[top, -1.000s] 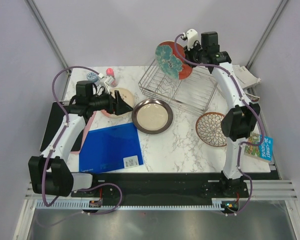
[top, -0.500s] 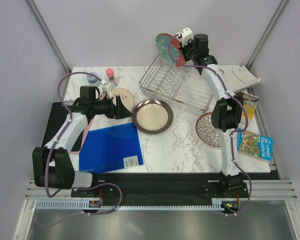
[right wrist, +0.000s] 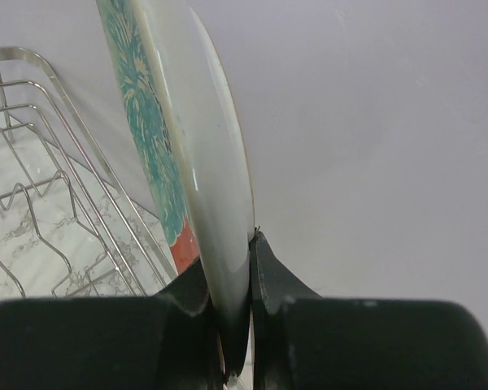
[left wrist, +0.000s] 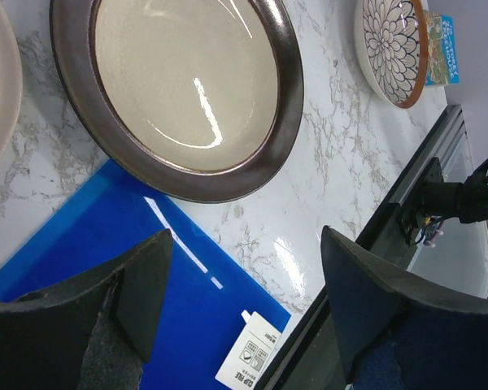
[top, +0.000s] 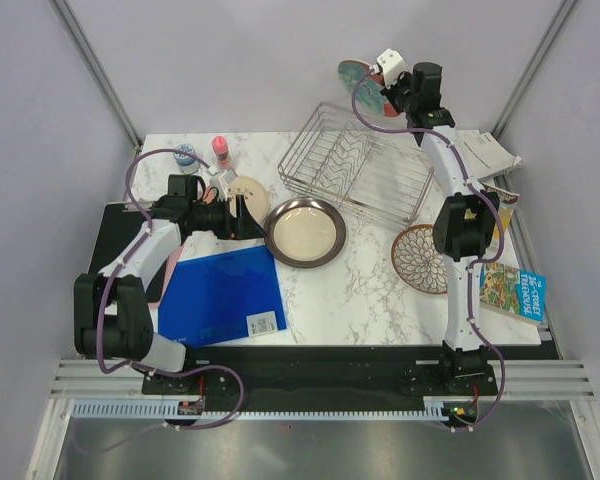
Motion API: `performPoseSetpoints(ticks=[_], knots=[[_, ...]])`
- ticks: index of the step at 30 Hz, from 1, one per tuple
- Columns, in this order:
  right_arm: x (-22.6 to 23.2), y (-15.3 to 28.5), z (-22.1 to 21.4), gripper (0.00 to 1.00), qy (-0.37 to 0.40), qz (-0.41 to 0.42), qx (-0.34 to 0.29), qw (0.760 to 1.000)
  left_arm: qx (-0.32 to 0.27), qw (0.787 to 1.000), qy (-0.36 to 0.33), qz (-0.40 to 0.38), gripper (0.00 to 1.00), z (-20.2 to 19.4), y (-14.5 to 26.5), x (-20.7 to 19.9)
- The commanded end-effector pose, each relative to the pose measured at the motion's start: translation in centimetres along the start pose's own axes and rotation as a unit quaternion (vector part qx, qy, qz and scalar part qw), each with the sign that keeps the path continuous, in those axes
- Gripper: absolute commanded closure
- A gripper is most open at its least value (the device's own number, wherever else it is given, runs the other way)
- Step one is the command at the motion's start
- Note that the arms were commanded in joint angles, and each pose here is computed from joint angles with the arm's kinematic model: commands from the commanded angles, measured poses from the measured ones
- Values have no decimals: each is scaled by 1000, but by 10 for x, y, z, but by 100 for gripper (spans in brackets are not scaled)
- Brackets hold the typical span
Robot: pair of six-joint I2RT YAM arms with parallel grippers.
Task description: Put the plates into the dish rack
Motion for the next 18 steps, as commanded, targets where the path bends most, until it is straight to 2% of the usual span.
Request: performPoseSetpoints(ticks=[1,8,18], knots=[[-47,22,91,100,59,-65,-142,986,-14,999,-31,-1,20,11,0,1],[-42,28,99,100,54,-43,-155,985,-11,1000,-25,4,20,7,-2,5],[-29,25,78,100,80,-17,-118,990,-14,1000,-18,2,20,11,-6,8]])
Point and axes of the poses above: each gripper's point midway between its finger pads, its own y axis back along the fingers, its own x axis along the line the jaws close on, z = x × y, the point moved 4 cm from there along y, back along the fingers, and after that the axes turned 6 degrees about y, right-handed, at the moved point
